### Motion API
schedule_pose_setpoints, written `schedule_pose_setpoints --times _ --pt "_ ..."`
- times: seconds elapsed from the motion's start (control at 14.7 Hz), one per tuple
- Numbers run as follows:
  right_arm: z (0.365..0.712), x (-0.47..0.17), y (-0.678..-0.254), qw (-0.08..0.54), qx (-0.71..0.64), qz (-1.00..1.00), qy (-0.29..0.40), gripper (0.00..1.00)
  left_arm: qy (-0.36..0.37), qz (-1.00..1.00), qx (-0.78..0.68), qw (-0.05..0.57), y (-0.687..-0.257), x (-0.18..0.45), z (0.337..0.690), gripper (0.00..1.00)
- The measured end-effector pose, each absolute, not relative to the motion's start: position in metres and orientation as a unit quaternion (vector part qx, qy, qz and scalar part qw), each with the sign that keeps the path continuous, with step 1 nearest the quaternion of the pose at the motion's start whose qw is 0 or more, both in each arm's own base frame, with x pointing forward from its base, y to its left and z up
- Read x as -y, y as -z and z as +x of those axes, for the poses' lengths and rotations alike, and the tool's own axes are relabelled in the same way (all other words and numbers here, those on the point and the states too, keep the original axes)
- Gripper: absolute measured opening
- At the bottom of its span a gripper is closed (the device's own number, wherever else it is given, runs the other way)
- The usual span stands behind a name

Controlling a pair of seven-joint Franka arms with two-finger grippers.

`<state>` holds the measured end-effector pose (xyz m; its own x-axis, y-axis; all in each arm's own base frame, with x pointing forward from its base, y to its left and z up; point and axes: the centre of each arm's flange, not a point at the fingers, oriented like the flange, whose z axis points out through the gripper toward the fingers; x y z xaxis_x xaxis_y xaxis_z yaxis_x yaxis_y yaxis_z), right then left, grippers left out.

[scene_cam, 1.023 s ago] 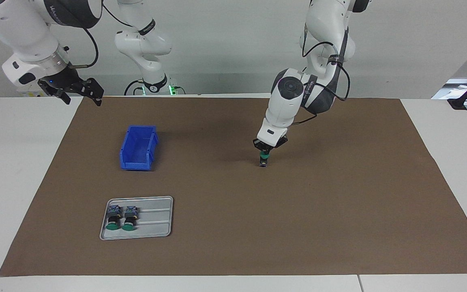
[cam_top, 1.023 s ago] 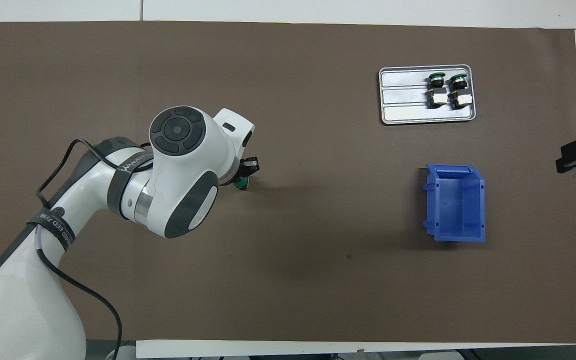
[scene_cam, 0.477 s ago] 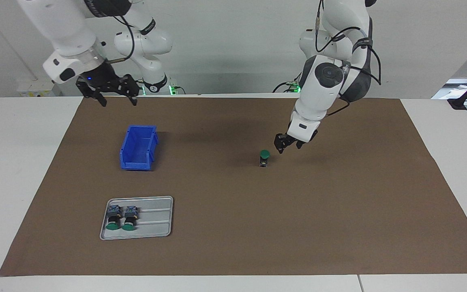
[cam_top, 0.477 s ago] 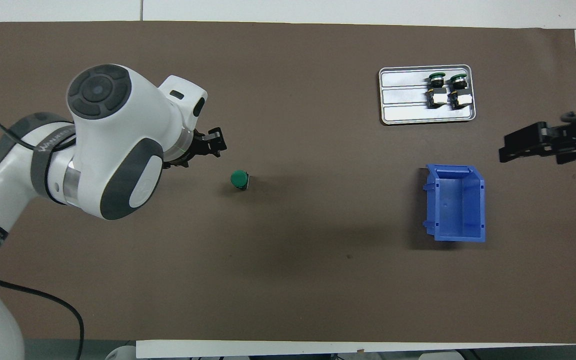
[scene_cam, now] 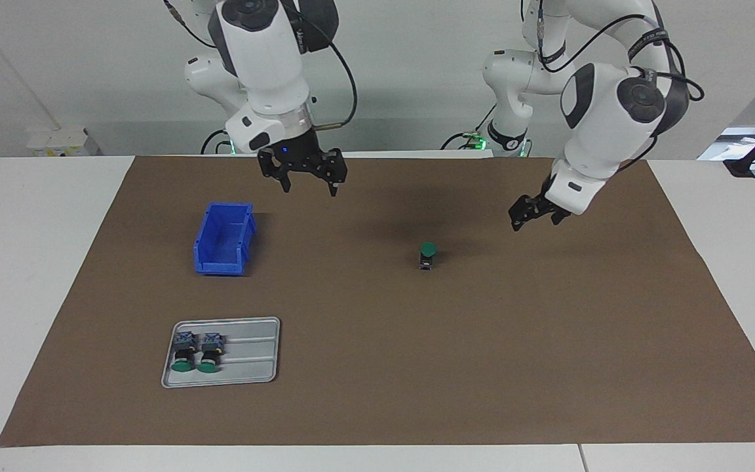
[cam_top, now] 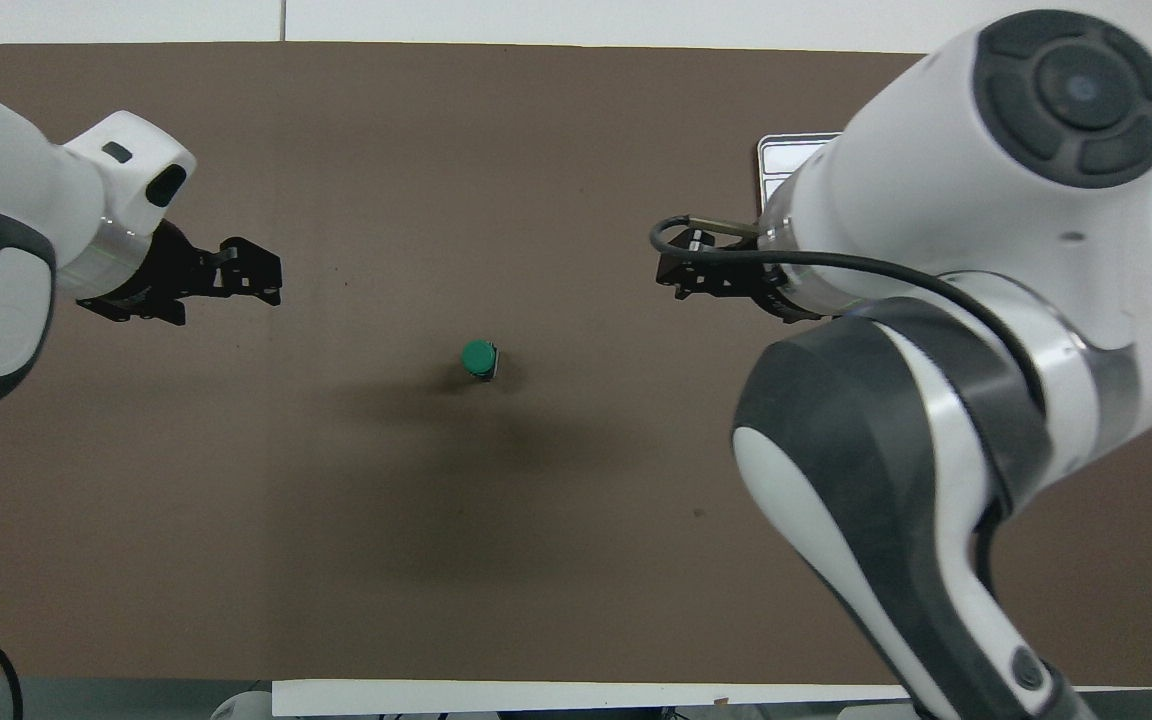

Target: Place and press button with both arms

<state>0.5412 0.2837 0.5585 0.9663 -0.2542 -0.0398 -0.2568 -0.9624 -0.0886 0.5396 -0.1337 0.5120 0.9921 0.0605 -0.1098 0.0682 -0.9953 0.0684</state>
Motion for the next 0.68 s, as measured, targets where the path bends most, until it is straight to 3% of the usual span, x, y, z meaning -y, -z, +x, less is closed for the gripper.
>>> schedule_pose_setpoints --times 0.41,0.68 --pt "0.555 -0.462 -0.475 0.051 -0.142 -0.989 -0.007 0.99 0.058 0.998 0.001 -0.021 -0.557 0.067 0.538 1.0" --pt "0.549 -0.507 -0.417 0.044 -0.118 -0.992 0.017 0.99 0.056 0.998 -0.002 -0.017 -0.593 0.038 0.537 1.0"
